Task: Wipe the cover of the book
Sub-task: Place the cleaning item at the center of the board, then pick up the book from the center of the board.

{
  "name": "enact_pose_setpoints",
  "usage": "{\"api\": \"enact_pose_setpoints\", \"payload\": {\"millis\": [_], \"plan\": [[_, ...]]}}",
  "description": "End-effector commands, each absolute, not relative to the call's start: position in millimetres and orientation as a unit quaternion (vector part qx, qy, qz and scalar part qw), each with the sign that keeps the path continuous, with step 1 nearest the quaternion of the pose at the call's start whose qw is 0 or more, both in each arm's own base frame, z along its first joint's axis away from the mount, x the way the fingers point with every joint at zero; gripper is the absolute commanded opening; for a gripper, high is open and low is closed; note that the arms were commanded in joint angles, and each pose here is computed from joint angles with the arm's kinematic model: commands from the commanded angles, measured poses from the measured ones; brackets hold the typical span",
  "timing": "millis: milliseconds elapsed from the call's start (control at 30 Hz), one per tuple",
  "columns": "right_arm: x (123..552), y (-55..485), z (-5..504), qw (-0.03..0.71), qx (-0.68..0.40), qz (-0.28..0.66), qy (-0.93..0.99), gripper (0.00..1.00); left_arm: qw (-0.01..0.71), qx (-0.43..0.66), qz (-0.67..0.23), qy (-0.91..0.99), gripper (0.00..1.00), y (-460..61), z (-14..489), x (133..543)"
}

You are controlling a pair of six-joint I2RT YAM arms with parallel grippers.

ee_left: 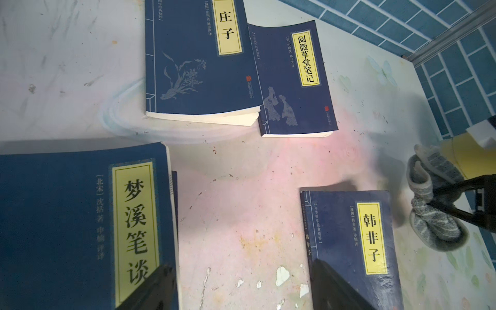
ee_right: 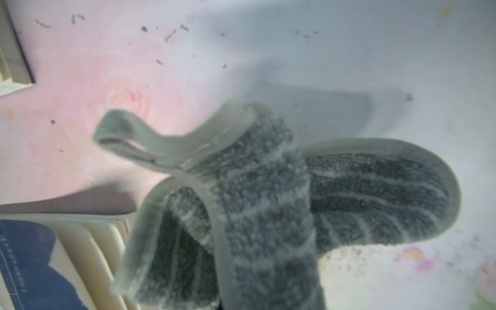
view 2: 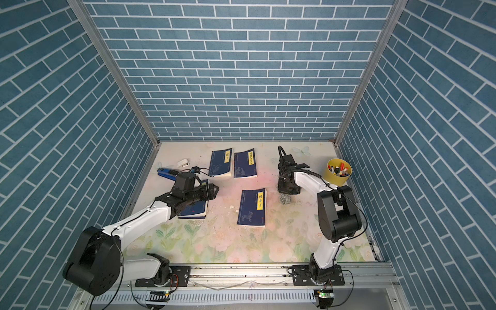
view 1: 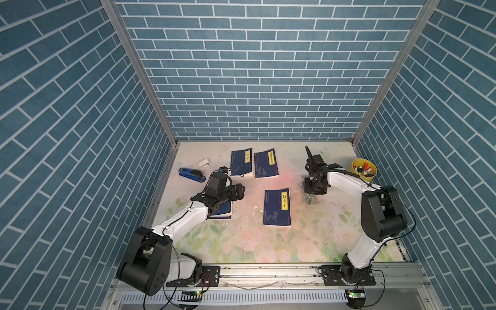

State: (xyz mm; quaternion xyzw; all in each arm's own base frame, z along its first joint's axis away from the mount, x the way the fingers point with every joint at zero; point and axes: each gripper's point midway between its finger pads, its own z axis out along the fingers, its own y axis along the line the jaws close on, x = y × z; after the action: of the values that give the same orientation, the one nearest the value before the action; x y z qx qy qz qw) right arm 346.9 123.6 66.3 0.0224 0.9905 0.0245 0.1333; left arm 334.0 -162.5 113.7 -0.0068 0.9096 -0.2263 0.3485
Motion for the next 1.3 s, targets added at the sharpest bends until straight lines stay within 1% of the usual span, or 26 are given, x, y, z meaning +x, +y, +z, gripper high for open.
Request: {"api": "enact_pose_setpoints", "payload": {"millis": [0,67,167,367,533,633,767,900,1067,1133,1267], "plan": [[330,111,78,0.126,-0.001,-0.018,0.992,0.32,0.336,0.005,-0.242,0.910,0.84,-174,105,331],[327,114,88,0.135,-0.011,-0.023,0.991,0.40,0.330,0.012,-0.246,0.911,0.84,-182,102,330],[323,120,102,0.146,-0.028,-0.035,0.988,0.46,0.325,0.022,-0.250,0.912,0.84,-193,98,329],[315,138,117,0.158,-0.053,-0.034,0.985,0.50,0.313,0.037,-0.255,0.914,0.84,-211,90,325],[311,142,108,0.145,-0.056,-0.035,0.987,0.51,0.308,0.041,-0.258,0.915,0.83,-218,87,321],[303,156,108,0.146,-0.061,-0.002,0.987,0.51,0.307,0.044,-0.259,0.915,0.83,-220,86,319],[284,195,106,0.144,-0.075,0.072,0.984,0.48,0.301,0.044,-0.260,0.916,0.83,-221,79,315],[265,228,88,0.128,-0.085,0.109,0.982,0.45,0.292,0.046,-0.269,0.917,0.81,-229,69,310],[255,242,57,0.104,-0.077,0.106,0.986,0.37,0.283,0.050,-0.279,0.916,0.79,-244,60,300],[253,237,47,0.098,-0.072,0.089,0.989,0.36,0.282,0.050,-0.279,0.917,0.79,-248,57,296],[250,223,34,0.088,-0.074,0.046,0.992,0.30,0.276,0.042,-0.295,0.914,0.77,-255,51,291]]}}
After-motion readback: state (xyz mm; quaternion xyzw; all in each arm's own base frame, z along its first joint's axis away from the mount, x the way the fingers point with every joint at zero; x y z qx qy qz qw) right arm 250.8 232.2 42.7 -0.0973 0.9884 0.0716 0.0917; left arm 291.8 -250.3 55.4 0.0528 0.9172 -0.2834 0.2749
